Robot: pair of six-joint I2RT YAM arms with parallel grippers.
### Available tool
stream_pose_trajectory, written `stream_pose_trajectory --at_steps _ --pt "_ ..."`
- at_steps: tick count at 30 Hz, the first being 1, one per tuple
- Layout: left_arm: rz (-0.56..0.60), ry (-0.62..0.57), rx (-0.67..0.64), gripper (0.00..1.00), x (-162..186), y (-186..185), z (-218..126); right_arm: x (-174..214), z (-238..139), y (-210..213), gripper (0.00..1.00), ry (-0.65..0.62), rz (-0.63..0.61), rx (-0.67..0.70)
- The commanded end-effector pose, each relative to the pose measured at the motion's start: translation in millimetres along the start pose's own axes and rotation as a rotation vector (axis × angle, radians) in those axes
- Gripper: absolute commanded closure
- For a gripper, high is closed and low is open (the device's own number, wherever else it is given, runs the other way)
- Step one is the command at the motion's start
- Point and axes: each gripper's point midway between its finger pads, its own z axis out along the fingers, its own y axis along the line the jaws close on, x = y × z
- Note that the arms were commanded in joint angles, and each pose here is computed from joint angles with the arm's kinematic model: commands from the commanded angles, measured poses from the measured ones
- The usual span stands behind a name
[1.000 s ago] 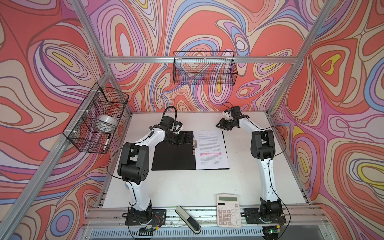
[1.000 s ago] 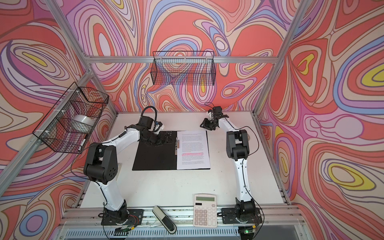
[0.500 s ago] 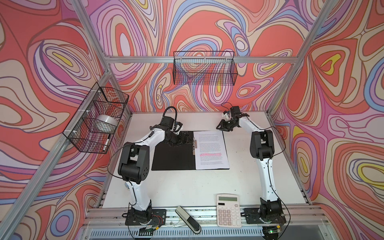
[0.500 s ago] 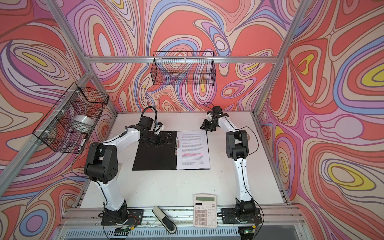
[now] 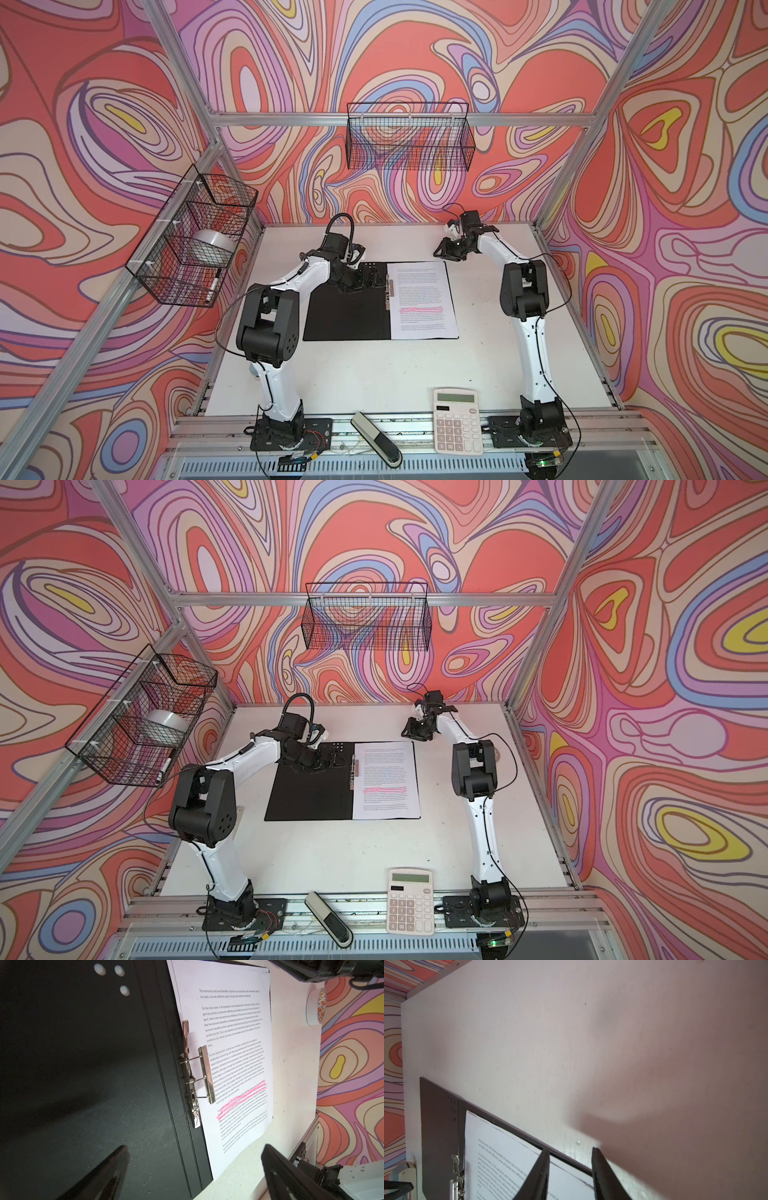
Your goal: Put the files into the folder
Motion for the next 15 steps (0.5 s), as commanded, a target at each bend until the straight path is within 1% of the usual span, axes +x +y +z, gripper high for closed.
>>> stream_pose_trajectory --at_steps 1,3,7,9,12,15 --pt "0.022 -0.037 -0.014 0.00 -10.6 -5.5 -10.2 -42.9 -57.5 28.7 0.64 -0.185 -0.043 0.030" --pt "0.034 -0.050 -0.017 0.00 -11.7 -8.8 -16.5 -42.5 -79.1 37.1 0.65 -0.226 -0.028 0.030" --pt "0.063 -0.084 -0.045 0.00 -13.9 -14.1 -33.2 -5.8 -113.5 57.2 0.67 -0.209 -0.009 0.023" --pt "0.074 -0.107 -0.089 0.00 -16.1 -12.2 -42.8 26.2 -123.1 67.8 0.67 -0.163 -0.020 0.028" --pt "0.089 -0.142 -0.142 0.00 -19.5 -10.4 -57.8 86.2 -127.9 88.1 0.68 -0.046 -0.062 0.041" --pt "0.084 -0.164 -0.156 0.00 -20.7 -9.7 -69.2 147.9 -129.6 116.6 0.68 0.061 -0.142 0.052"
